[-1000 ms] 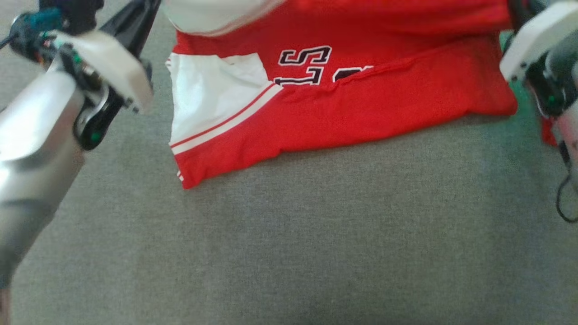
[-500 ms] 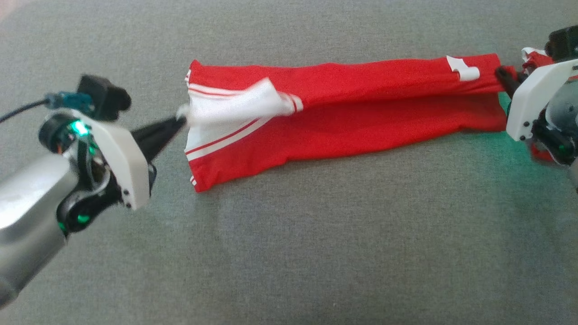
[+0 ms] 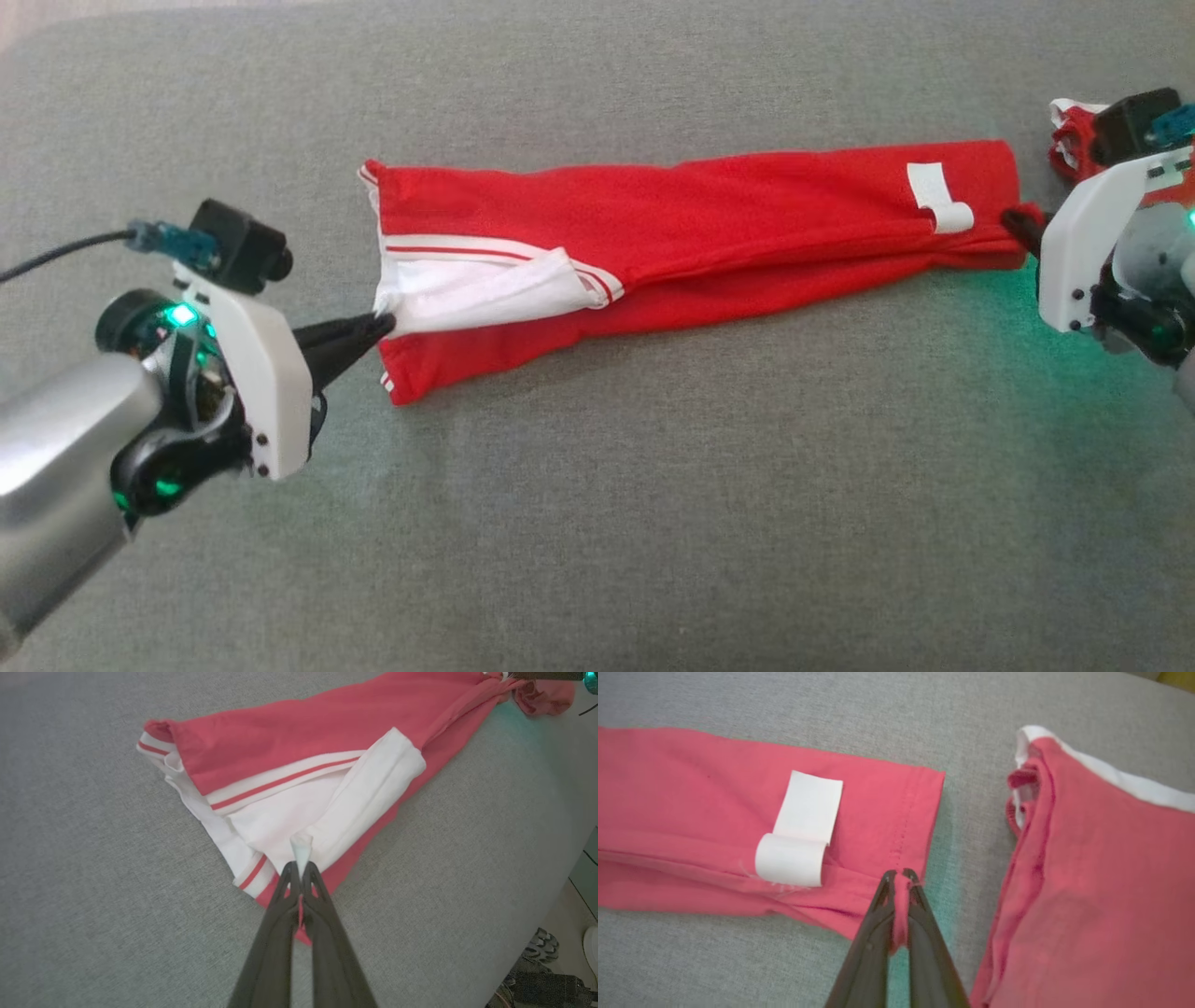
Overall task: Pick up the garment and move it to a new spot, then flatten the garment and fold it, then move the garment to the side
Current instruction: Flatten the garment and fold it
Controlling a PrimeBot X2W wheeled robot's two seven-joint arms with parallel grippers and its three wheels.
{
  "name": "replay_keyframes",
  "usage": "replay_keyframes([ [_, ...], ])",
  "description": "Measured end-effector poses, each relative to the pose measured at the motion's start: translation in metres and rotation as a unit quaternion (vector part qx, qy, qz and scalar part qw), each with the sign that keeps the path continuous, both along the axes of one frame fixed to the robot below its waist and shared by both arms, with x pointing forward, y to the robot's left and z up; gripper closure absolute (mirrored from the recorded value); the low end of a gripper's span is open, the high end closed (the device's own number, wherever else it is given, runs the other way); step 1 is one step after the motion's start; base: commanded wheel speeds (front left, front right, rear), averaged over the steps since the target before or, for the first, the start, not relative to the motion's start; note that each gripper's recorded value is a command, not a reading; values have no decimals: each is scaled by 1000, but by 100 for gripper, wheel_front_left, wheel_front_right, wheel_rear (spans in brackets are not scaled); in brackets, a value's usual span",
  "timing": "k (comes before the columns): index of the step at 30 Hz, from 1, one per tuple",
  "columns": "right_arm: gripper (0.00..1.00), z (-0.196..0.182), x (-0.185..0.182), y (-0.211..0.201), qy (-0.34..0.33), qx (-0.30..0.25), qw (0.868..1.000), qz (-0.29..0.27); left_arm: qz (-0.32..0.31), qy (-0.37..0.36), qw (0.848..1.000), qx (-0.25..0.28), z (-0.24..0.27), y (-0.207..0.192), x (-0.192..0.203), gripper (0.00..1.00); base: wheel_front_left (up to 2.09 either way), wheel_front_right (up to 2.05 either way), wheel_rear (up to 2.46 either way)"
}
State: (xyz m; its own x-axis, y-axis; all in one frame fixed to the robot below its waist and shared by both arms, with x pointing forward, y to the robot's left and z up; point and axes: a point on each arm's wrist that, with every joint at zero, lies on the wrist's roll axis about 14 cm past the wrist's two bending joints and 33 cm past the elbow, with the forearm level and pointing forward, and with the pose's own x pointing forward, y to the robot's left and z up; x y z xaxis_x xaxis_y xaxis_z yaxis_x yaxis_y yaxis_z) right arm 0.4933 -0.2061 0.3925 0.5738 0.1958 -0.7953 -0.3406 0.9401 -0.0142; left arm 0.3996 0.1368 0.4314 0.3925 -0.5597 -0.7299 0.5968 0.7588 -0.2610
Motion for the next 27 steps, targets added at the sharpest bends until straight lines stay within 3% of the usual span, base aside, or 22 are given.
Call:
replay_keyframes([
  [1,0,-1,-2,-2,6,0,1000,-4,-1,2,1000,0,-2,-1,-1,9,0,0,0],
  [2,0,-1,-4,-4,10,-1,1000,-6,-1,4,1000,-1,-4,-2,-2,0,0,0,0],
  [5,0,3,-3,-8,-2,2,1000,-13,-1,-14,1000,-15,0,-9,3,0,0,0,0],
  [8,0,15,3,-12,-37,13,999,-24,21,-79,996,-37,16,-14,24,0,0,0,0],
  [12,0,48,21,-4,-125,59,990,-38,91,-210,970,-85,61,-15,67,0,0,0,0],
  [13,0,48,21,-4,-125,59,990,-38,91,-210,970,-85,61,-15,67,0,0,0,0],
  [14,0,57,25,0,-149,71,986,-38,110,-240,960,-97,72,-13,75,0,0,0,0],
  [18,0,98,38,19,-251,124,959,-41,169,-335,917,-134,111,-7,93,0,0,0,0],
  [22,0,134,41,36,-338,173,924,-47,218,-361,893,-156,123,-1,90,0,0,0,0],
  [24,0,143,38,42,-364,192,910,-53,243,-366,883,-166,126,2,85,0,0,0,0],
  [27,0,148,31,50,-379,216,898,-66,280,-394,853,-195,146,6,80,0,0,0,0],
])
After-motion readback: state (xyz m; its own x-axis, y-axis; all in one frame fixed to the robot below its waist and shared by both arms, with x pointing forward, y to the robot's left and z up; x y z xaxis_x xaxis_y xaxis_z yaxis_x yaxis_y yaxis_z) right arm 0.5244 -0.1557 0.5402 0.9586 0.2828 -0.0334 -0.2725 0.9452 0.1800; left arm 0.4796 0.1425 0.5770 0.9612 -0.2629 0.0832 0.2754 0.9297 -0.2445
